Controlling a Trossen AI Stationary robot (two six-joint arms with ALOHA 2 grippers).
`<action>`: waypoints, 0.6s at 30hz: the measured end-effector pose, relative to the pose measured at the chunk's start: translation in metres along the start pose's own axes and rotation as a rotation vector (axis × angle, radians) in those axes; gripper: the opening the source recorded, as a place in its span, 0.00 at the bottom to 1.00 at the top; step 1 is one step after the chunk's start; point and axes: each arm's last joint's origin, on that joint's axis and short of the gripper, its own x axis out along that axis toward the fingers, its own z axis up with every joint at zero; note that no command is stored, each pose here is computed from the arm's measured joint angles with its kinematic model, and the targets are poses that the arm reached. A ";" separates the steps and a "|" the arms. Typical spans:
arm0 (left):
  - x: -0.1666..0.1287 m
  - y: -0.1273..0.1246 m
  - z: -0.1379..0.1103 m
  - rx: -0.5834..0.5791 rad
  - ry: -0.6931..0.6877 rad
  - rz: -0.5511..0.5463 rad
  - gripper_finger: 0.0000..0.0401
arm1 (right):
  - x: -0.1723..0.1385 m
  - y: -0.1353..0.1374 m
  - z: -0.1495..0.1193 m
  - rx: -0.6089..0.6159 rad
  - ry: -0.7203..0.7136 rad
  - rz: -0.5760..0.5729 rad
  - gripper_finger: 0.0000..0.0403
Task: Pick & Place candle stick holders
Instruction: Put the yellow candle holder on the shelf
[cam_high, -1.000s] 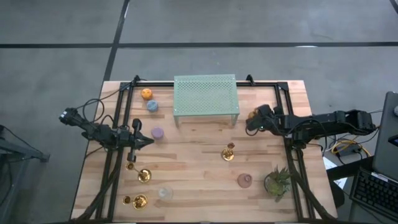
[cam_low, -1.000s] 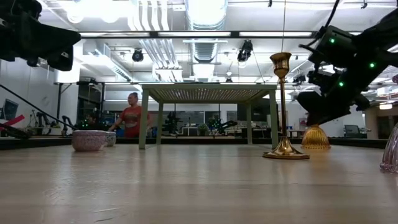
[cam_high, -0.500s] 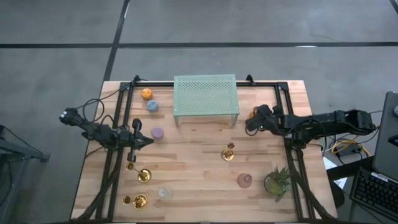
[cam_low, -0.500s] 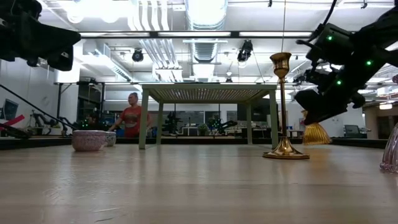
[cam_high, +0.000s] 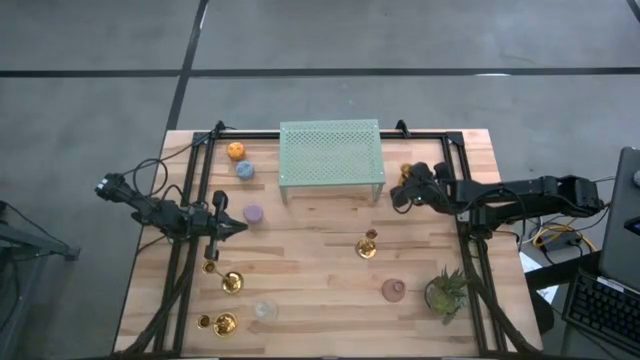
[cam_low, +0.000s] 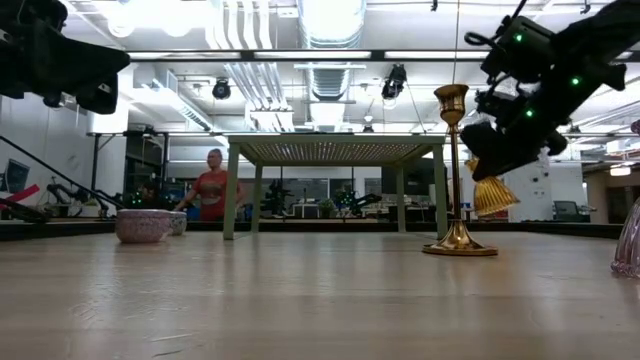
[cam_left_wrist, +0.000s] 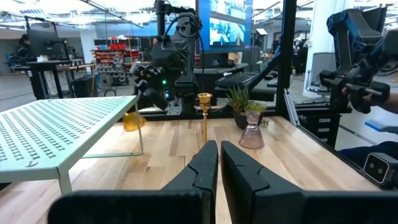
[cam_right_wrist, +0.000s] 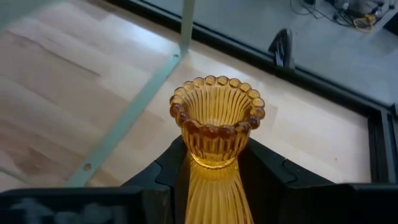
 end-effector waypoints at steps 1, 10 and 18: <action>0.000 0.000 0.000 0.000 0.000 0.000 0.06 | -0.001 0.001 0.003 -0.005 -0.007 0.004 0.28; 0.000 0.000 0.000 0.000 0.000 0.000 0.06 | -0.014 0.007 0.039 -0.069 -0.086 -0.018 0.27; 0.000 0.000 0.000 0.000 0.001 0.000 0.06 | -0.027 0.007 0.080 -0.109 -0.164 -0.039 0.27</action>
